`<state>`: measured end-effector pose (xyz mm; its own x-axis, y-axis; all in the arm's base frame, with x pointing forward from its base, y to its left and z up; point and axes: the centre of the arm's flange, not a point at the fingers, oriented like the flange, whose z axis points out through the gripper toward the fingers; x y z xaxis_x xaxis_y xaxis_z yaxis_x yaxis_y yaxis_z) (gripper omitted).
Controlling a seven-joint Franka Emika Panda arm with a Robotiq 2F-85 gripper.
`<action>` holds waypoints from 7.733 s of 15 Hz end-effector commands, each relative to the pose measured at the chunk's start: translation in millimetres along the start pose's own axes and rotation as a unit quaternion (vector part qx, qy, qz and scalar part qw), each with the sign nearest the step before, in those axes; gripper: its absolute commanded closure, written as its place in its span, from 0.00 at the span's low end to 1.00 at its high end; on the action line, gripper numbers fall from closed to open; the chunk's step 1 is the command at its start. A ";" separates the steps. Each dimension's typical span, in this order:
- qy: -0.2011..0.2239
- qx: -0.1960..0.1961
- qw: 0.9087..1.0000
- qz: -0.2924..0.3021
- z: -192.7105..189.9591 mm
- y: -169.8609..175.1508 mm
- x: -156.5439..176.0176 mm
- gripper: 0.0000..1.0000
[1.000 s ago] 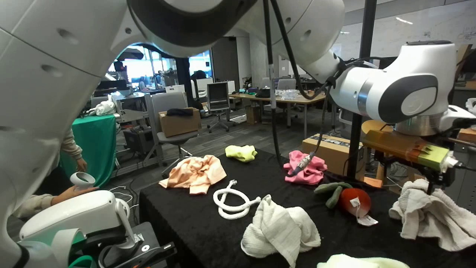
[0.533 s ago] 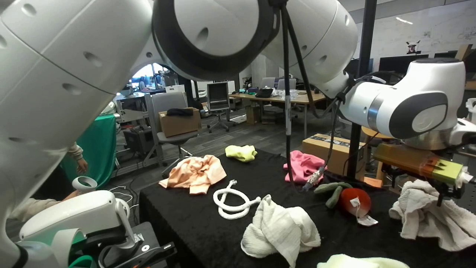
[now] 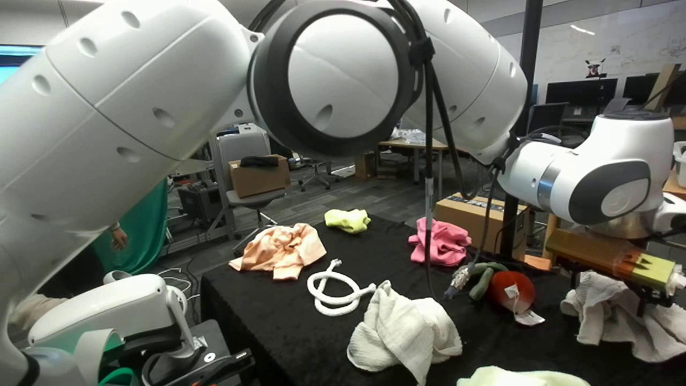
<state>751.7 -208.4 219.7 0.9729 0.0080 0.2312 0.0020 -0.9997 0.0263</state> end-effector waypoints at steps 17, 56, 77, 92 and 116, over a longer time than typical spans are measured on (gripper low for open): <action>-0.016 0.048 0.999 0.006 3.8 -1.0 7.6 0.97; 0.219 0.166 0.959 -0.065 -503.7 -76.9 -309.3 0.98; -0.071 -0.033 0.995 0.057 -256.8 -116.3 -253.1 0.98; -0.151 -0.019 0.987 0.052 -202.0 -125.4 -259.6 0.41; -0.023 0.054 0.987 -0.150 -144.4 -326.4 -72.4 0.00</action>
<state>602.7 105.4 346.1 0.9474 0.2824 0.1509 0.2849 -0.9585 0.0049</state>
